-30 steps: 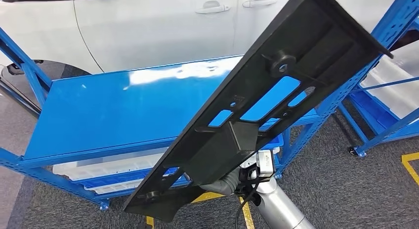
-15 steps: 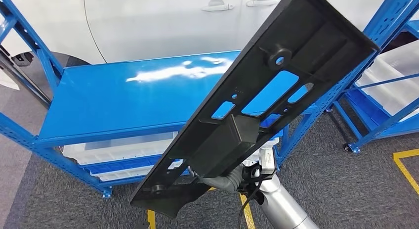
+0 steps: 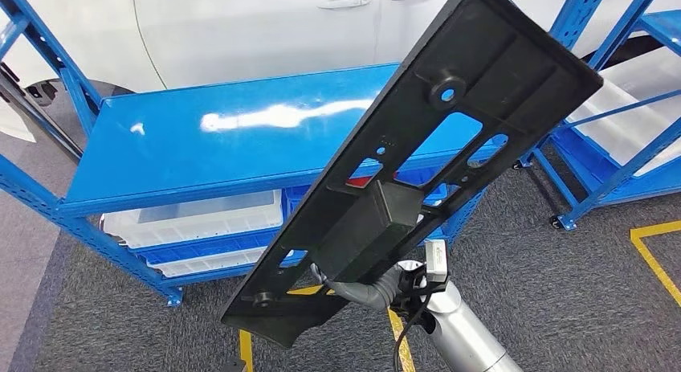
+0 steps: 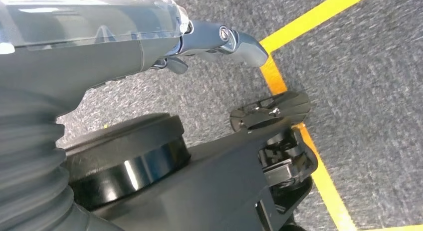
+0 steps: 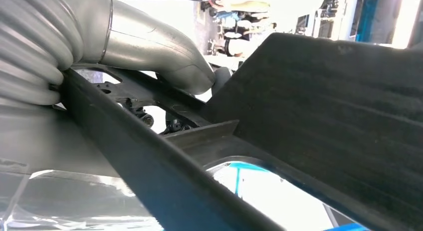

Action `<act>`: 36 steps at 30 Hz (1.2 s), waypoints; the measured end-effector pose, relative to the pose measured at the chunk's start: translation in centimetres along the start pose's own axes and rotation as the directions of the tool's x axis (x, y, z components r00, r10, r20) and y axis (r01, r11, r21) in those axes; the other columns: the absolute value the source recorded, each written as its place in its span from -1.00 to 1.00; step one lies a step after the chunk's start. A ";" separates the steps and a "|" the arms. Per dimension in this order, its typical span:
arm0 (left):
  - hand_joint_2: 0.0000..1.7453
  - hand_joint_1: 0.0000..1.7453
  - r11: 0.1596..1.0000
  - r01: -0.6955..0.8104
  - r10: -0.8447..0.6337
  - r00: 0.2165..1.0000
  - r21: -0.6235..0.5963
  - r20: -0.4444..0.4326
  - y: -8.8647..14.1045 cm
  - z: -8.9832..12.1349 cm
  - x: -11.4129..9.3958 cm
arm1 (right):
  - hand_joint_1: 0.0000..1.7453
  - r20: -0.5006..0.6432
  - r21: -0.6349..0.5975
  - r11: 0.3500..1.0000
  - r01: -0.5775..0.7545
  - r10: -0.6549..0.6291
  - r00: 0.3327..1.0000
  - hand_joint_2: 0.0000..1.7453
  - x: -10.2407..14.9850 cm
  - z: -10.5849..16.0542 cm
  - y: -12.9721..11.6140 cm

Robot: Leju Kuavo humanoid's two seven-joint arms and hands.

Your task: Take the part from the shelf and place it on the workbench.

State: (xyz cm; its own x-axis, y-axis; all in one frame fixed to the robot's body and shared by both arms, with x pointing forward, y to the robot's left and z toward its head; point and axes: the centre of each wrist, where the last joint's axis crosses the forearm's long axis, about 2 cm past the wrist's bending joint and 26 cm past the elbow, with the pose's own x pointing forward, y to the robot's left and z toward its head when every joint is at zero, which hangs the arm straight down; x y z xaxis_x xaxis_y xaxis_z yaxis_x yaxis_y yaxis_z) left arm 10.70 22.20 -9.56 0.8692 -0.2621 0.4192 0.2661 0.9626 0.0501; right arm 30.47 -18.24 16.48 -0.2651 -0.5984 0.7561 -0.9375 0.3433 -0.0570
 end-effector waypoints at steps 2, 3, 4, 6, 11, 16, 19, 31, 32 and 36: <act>1.00 -1.00 1.000 0.000 0.000 1.000 -0.001 0.000 0.0 0.0 0.0 | 1.00 0.000 -0.003 1.000 -0.002 0.002 1.000 1.00 0.0 0.0 0.0; 1.00 -1.00 1.000 0.000 0.000 1.000 -0.001 0.000 0.0 0.0 0.0 | 1.00 -0.001 -0.004 1.000 -0.003 0.002 1.000 1.00 0.0 0.0 0.0; 1.00 -1.00 1.000 0.000 0.000 1.000 -0.001 0.000 0.0 0.0 0.0 | 1.00 -0.002 -0.005 1.000 -0.002 0.002 1.000 1.00 0.0 0.1 0.0; 1.00 -1.00 1.000 0.000 0.000 1.000 -0.001 0.000 0.0 0.0 0.0 | 1.00 -0.006 -0.007 1.000 -0.001 0.001 1.000 1.00 0.0 0.2 0.0; 1.00 -1.00 1.000 0.001 -0.001 1.000 0.002 0.005 0.2 -0.1 0.3 | 1.00 -0.007 -0.008 1.000 -0.003 0.003 1.000 1.00 0.0 0.2 -0.1; 1.00 -1.00 1.000 0.001 -0.001 1.000 0.002 0.006 0.2 -0.1 0.3 | 1.00 -0.010 -0.011 1.000 -0.006 0.005 1.000 1.00 0.1 0.4 -0.2; 1.00 -1.00 1.000 -0.001 0.001 1.000 0.001 0.005 0.2 -0.1 0.3 | 1.00 -0.013 -0.014 1.000 -0.007 0.007 1.000 1.00 0.1 0.5 -0.2; 1.00 -1.00 1.000 -0.023 0.023 1.000 0.003 0.003 0.1 0.0 -0.1 | 1.00 -0.050 -0.051 0.994 -0.098 0.096 0.994 1.00 1.7 0.4 -3.3; 1.00 -1.00 1.000 -0.022 0.022 1.000 0.002 0.001 0.1 0.0 -0.2 | 1.00 -0.050 -0.058 0.993 -0.104 0.102 0.994 1.00 1.9 0.5 -3.6; 1.00 -1.00 1.000 -0.018 0.018 1.000 -0.002 -0.002 0.1 0.0 -0.2 | 1.00 -0.054 -0.090 0.988 -0.123 0.119 0.991 1.00 2.5 1.0 -4.6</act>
State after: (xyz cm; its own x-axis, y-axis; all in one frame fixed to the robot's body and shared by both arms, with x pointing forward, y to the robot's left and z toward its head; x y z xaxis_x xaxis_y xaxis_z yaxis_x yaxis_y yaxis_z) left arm 10.50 22.32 -9.62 0.8747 -0.2447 0.4184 0.2510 0.9671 0.0410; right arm 33.92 -22.05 17.99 -0.3620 -0.5137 0.7779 -0.8736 0.4781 -0.0908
